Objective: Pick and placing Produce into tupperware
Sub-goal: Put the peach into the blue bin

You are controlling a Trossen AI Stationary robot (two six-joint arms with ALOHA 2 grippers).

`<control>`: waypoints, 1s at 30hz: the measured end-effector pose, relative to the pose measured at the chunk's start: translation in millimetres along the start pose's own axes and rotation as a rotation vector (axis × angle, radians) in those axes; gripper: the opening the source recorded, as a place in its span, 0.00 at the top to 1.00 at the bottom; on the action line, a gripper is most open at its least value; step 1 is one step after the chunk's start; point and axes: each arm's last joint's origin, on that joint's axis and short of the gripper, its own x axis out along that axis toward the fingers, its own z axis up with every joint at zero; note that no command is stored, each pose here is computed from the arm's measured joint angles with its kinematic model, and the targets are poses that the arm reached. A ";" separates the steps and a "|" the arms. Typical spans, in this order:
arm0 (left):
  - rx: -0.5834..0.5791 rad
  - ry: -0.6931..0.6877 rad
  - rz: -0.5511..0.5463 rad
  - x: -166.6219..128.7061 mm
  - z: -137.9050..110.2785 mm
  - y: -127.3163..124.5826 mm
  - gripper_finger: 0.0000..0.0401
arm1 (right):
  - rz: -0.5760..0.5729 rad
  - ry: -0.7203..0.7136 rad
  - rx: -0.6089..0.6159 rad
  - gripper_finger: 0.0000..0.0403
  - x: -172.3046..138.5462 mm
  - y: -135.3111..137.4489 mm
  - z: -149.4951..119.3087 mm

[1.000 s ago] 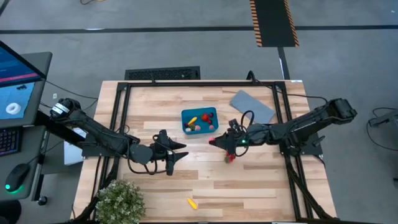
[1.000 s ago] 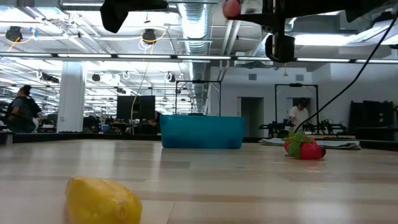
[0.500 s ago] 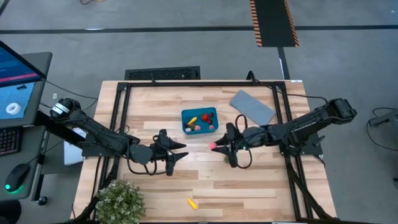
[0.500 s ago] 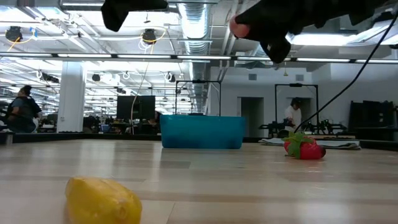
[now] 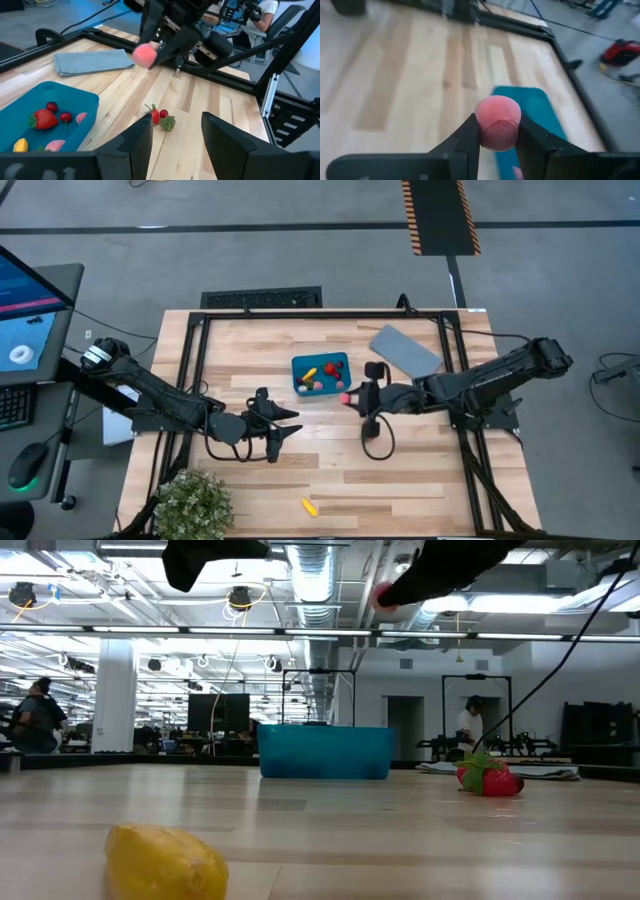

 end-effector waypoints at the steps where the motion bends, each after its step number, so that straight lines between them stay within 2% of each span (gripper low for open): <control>1: 0.001 0.000 0.000 0.0 0.0 0.0 0.60 | -0.016 0.018 -0.025 0.70 -0.9 -1.0 1.1; 7: 0.009 0.004 0.001 0.0 -0.4 0.2 0.60 | -0.127 0.116 -0.162 0.68 -10.4 -1.9 8.1; 13: 0.028 0.007 0.003 0.0 -0.8 0.4 0.60 | -0.200 0.185 -0.224 0.69 -15.6 -7.7 11.8; 19: 0.030 -0.007 0.014 0.0 0.2 0.5 0.60 | -0.147 0.143 -0.066 0.69 -8.1 -27.4 16.8; 25: 0.054 -0.063 0.119 -2.0 2.6 2.7 0.60 | -0.042 0.141 0.165 0.69 3.9 -59.8 22.4; 30: 0.036 -0.079 0.088 -8.7 10.7 3.9 0.60 | 0.032 0.171 0.309 0.68 23.8 -83.6 21.7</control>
